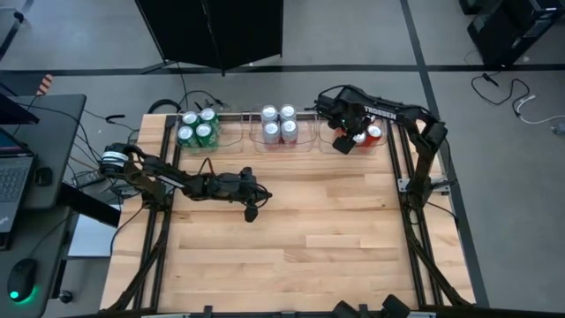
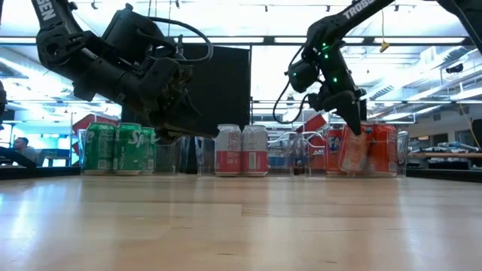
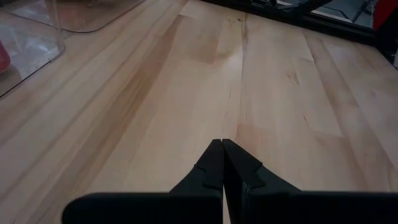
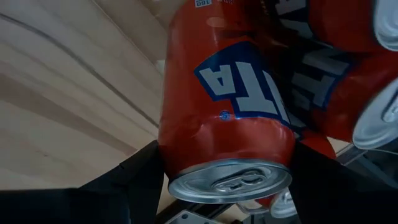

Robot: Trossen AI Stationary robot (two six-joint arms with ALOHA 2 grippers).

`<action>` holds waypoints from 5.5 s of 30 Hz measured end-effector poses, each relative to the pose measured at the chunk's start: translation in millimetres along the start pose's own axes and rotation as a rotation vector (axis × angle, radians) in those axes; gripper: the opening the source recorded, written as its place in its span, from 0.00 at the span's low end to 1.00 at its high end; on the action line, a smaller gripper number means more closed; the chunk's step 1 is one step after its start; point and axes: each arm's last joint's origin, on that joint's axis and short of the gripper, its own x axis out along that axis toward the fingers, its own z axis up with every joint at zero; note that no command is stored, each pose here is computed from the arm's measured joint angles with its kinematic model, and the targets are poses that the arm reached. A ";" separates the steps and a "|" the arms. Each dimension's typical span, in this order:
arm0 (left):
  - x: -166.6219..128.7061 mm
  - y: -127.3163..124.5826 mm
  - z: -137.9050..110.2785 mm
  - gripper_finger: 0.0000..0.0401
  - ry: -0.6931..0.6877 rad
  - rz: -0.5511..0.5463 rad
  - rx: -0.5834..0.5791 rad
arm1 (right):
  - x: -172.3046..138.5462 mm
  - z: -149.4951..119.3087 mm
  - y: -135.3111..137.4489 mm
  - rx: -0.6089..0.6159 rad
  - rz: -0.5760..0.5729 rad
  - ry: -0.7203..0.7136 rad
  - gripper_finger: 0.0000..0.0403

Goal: Sort soda cans
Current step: Put the red soda can into the top right transparent bin, then return to Home Position

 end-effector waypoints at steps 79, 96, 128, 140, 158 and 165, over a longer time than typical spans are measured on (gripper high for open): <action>-17.3 9.5 7.3 0.00 -0.273 -0.148 0.138 | 110.4 -172.1 65.6 -0.246 0.464 -1.712 0.00; -80.1 38.9 -31.7 0.00 -0.420 -0.112 0.020 | 120.4 -201.4 54.3 -0.184 0.494 -1.734 0.00; -107.0 43.7 -13.6 0.00 -0.456 -0.116 0.182 | 118.8 -204.2 55.3 -0.199 0.466 -1.765 0.00; -130.8 41.0 -9.8 0.00 -0.455 -0.081 0.199 | 118.8 -204.2 55.3 -0.202 0.462 -1.767 0.00; -165.7 41.8 -14.9 0.00 -0.515 0.057 0.208 | 118.7 -204.3 55.5 -0.209 0.466 -1.767 0.00; -171.7 44.4 -25.4 0.00 -0.462 0.109 0.195 | 118.7 -204.3 55.4 -0.215 0.456 -1.771 0.00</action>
